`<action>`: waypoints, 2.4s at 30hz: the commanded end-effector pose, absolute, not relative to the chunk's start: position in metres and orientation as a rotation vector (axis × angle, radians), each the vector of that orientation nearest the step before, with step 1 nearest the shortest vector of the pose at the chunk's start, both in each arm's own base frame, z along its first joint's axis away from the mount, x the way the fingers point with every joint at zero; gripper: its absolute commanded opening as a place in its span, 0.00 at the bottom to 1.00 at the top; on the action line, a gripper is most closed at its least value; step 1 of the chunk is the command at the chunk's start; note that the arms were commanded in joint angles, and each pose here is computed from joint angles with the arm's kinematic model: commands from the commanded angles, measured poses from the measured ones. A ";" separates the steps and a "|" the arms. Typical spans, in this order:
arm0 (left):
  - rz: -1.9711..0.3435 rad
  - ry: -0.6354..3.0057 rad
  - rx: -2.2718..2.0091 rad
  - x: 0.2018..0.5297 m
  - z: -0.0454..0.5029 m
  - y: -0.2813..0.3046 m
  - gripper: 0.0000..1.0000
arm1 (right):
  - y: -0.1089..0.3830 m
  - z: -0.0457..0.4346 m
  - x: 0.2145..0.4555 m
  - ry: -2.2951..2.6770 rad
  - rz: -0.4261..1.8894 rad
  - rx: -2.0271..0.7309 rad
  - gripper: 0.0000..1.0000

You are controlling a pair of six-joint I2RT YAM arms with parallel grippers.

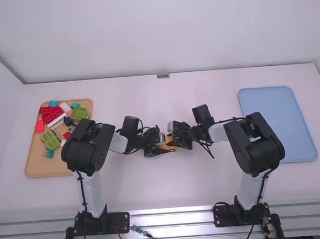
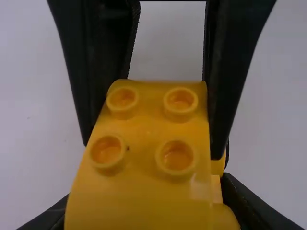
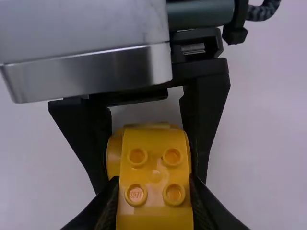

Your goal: Assemble lego blocks to make yellow taxi

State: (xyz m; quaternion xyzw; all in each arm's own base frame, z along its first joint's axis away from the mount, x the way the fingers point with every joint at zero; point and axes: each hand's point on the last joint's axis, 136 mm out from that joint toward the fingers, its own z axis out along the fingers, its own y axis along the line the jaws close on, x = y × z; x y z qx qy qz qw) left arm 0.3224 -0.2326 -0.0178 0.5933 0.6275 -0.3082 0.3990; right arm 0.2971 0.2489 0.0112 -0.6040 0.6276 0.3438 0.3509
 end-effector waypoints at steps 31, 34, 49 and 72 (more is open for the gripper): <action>-0.677 1.717 1.562 0.327 -0.045 -0.218 0.02 | 0.247 0.002 0.282 1.630 0.880 -1.631 0.00; -0.666 1.704 1.557 0.325 -0.046 -0.218 0.01 | 0.250 0.001 0.282 1.646 0.875 -1.625 0.00; -0.667 1.725 1.543 0.322 -0.049 -0.216 0.01 | 0.241 0.002 0.296 1.669 0.817 -1.608 0.00; -0.684 1.745 1.559 0.321 -0.050 -0.216 0.01 | 0.237 0.012 0.288 1.598 0.797 -1.568 0.00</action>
